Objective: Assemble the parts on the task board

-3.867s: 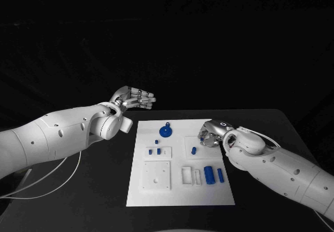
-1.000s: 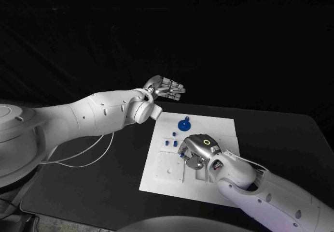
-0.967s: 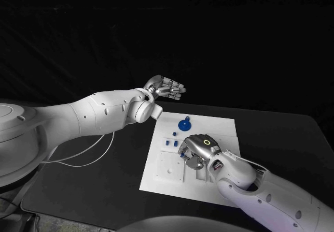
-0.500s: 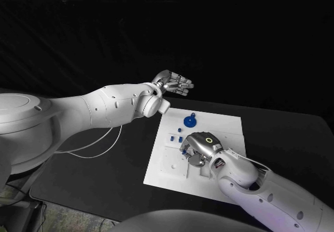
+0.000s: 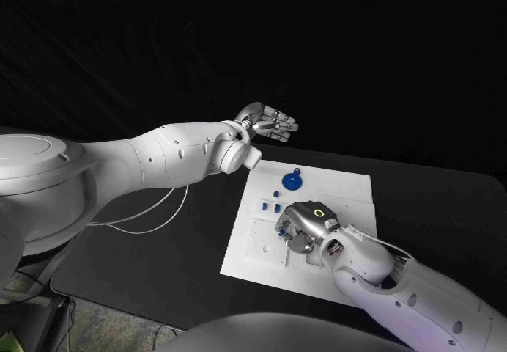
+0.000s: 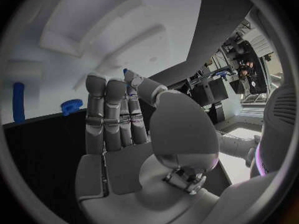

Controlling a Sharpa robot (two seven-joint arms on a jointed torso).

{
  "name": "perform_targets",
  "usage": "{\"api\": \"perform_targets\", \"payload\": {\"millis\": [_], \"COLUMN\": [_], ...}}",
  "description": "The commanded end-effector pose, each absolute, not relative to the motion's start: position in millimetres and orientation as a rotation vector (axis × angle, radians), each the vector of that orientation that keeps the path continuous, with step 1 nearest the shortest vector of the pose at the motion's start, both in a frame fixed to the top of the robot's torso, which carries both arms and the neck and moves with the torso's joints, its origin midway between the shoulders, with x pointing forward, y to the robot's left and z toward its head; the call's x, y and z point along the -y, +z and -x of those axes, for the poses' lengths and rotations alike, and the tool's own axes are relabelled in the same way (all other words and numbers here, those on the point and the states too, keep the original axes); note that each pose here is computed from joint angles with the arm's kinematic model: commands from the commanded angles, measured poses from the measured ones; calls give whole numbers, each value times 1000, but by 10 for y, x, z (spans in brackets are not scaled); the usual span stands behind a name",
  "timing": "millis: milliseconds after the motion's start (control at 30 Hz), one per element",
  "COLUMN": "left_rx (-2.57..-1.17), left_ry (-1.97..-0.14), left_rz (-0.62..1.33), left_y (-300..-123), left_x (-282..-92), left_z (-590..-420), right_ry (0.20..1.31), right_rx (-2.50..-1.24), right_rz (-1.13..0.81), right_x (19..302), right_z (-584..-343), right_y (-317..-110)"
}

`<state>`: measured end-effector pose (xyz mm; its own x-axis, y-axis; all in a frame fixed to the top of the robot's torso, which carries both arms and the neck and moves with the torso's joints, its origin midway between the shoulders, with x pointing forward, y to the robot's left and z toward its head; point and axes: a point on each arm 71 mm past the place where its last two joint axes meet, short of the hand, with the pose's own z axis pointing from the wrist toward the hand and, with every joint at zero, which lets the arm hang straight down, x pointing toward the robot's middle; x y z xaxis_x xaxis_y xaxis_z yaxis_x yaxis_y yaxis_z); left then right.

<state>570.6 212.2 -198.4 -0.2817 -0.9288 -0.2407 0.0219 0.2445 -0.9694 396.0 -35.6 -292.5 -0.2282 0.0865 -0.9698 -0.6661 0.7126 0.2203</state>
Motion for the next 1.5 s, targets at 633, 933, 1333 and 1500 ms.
{"api": "perform_targets", "payload": {"millis": [633,933,1333,1500], "left_rx": [-1543,-1548,-1556,-1560], "left_ry": [-1233,-1233,-1235,-1234], "left_rz": [884,886,887,889], "left_y": [-1982,-1985,-1989,-1992], "left_x": [-2116,-2117,-2104,-2102], "left_z": [-5707,-5707,-5708,-5708], "right_ry": [727,709,706,708], "right_rx": [-1723,-1713,-1704,-1699], "right_rz": [517,511,505,502], "right_x": [346,348,330,328], "right_z": [-3938,-3952,-3952,-3950], "right_y": [-2999,-3001,-2992,-2985]}}
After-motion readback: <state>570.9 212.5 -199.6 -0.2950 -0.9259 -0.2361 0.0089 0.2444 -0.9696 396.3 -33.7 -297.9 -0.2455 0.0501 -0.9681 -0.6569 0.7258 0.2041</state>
